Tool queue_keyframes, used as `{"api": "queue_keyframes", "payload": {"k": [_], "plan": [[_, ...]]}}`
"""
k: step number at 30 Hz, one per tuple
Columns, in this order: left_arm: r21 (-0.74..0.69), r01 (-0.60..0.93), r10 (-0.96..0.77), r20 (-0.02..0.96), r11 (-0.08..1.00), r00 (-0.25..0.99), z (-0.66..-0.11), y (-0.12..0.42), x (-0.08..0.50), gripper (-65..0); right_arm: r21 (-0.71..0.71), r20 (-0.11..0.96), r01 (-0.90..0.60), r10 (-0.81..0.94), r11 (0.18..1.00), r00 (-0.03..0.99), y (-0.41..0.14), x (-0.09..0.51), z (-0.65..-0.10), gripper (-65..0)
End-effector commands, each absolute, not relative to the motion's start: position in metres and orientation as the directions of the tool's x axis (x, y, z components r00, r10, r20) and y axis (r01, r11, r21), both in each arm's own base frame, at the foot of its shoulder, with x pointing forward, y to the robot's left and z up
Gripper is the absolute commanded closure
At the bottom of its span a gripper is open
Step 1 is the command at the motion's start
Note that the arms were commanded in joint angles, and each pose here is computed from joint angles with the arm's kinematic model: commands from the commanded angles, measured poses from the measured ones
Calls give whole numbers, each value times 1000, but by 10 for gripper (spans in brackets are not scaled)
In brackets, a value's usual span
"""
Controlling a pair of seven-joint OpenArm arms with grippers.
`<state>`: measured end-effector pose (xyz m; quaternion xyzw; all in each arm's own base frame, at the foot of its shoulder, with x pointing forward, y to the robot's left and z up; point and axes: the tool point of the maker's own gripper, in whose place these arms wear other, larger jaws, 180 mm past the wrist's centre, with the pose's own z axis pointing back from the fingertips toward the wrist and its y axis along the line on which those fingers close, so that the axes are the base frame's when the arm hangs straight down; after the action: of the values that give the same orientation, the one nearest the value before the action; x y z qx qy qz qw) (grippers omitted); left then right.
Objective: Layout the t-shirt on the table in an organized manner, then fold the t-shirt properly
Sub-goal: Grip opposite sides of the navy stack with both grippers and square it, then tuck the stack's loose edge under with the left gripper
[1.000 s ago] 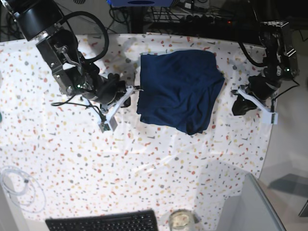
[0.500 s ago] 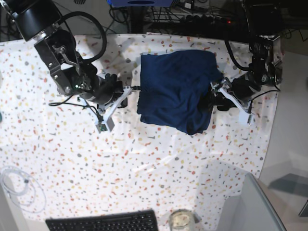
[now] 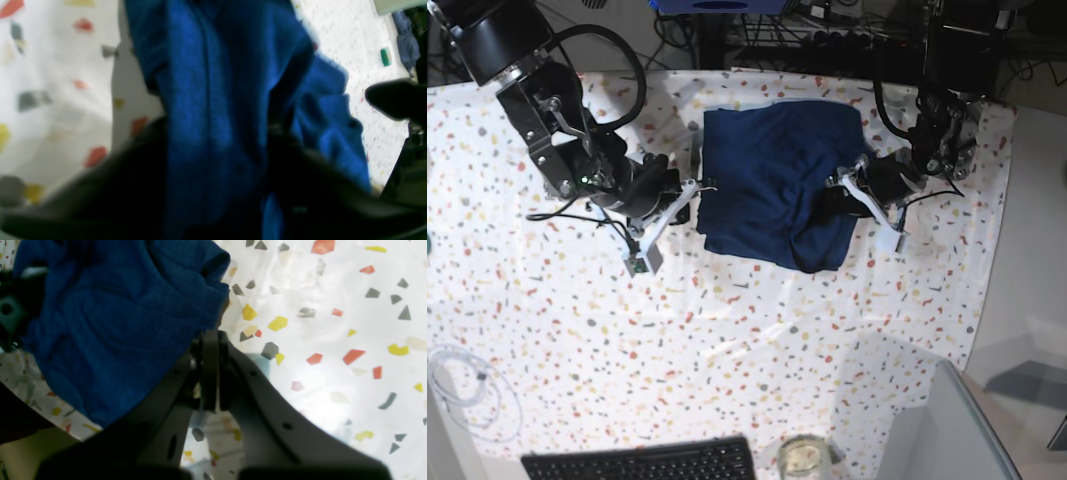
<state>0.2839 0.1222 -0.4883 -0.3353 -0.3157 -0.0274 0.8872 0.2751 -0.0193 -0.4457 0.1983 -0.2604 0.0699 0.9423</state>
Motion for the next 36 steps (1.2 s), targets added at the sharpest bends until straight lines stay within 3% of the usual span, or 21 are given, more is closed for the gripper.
{"api": "queue_keyframes", "payload": {"k": [1, 2, 4, 10, 13, 16, 18, 21, 24, 36], "plan": [[-556, 273, 123, 571, 785, 812, -490, 127, 282, -48, 337, 554, -245, 19, 909, 832, -22, 286, -435, 0], [-554, 276, 121, 575, 786, 809, -489, 128, 284, 0, 323, 557, -244, 25, 914, 830, -29, 287, -436, 0], [-531, 305, 95, 599, 791, 795, -481, 129, 294, 0, 313, 559, -244, 30, 918, 829, -34, 287, -437, 0], [-237, 541, -314, 604, 807, 733, -473, 130, 317, 0, 294, 550, -103, -80, 950, 831, -86, 293, -442, 0], [-75, 720, -573, 550, 690, 607, -473, 105, 327, 0, 291, 548, -7, -160, 957, 821, -117, 294, -443, 0], [31, 875, -783, 463, 483, 415, -479, 72, 322, 0, 283, 547, 60, -212, 957, 810, -141, 292, -443, 0], [75, 942, -851, 455, 329, 261, -478, 43, 318, 0, 275, 545, 109, -248, 955, 801, -158, 289, -444, 0], [113, 980, -854, 514, 164, 84, -467, -2, 314, 0, 266, 542, 174, -297, 948, 787, -181, 283, -446, 0], [124, 986, -827, 562, 112, 24, -457, -35, 318, 0, 258, 532, 224, -332, 940, 779, -197, 273, -449, 0], [89, 992, -739, 674, 88, 5, -448, -84, 326, 0, 244, 504, 274, -364, 930, 784, -210, 251, -460, 0]]}}
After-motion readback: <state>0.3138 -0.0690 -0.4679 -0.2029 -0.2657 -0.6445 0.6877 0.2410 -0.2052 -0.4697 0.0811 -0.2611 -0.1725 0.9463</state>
